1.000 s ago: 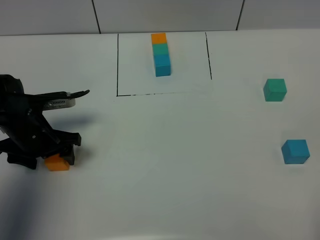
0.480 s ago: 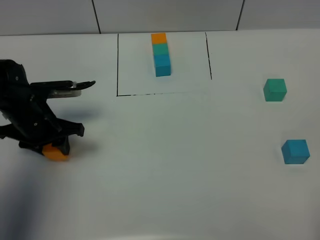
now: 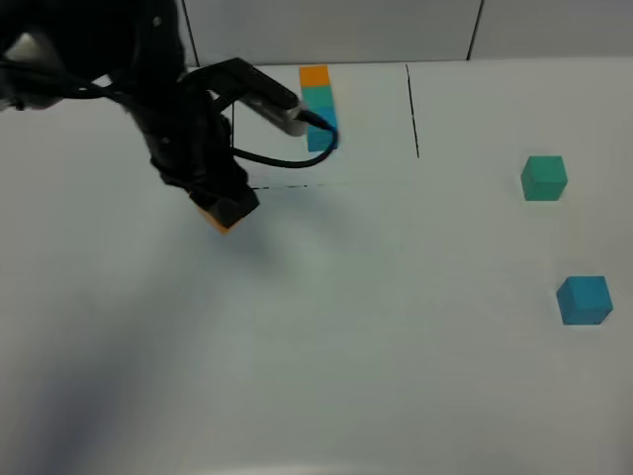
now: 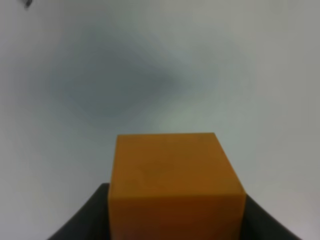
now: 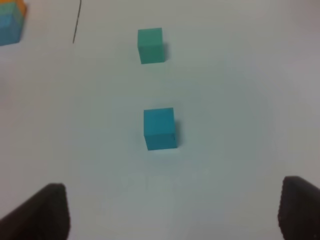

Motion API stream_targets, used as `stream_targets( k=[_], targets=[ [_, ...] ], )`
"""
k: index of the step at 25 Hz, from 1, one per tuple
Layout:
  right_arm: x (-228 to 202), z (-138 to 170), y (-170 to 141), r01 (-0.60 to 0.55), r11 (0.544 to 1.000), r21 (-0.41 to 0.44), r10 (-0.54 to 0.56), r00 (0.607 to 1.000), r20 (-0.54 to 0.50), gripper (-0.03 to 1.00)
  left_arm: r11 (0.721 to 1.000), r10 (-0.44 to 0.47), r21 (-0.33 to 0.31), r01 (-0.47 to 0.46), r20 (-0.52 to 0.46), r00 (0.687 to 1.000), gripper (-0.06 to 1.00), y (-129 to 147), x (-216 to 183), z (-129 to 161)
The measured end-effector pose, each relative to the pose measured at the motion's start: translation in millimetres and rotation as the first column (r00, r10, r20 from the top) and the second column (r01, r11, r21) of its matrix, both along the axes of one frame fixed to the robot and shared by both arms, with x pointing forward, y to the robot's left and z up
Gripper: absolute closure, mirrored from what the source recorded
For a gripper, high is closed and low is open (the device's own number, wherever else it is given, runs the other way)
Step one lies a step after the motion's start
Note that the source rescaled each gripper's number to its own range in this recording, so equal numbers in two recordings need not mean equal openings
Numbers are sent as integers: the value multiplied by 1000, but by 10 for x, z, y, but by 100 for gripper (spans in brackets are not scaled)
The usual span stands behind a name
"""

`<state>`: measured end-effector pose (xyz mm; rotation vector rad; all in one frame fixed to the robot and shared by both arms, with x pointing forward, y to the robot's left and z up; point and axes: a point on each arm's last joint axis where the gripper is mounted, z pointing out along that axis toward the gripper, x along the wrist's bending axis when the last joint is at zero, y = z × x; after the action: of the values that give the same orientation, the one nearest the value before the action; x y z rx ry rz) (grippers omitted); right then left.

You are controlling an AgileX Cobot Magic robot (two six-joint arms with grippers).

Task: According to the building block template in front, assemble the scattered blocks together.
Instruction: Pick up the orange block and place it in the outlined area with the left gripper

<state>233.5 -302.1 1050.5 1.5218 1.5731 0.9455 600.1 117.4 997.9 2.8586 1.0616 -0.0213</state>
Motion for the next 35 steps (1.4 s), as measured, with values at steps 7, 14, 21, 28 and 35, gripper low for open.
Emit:
stream_targets(
  k=[7,14,21,28,35],
  targets=[
    [0,0,0,0,1000,0,0,1000,0,26,935,-347,106,337,90,934,94,-750,235,-104],
    [0,0,0,0,1000,0,0,1000,0,26,818,-570,125,561,44,821,94,-1168,171,-493],
    [4,-9,0,0,1000,0,0,1000,-3,26,810,-579,98,578,-15,815,94,-1217,167,-786],
    [4,-9,0,0,1000,0,0,1000,-3,26,784,-617,91,614,7,787,94,-1248,196,-887],
    [4,-9,0,0,1000,0,0,1000,-3,26,758,-651,77,648,33,758,94,-1274,205,-886]
  ],
)
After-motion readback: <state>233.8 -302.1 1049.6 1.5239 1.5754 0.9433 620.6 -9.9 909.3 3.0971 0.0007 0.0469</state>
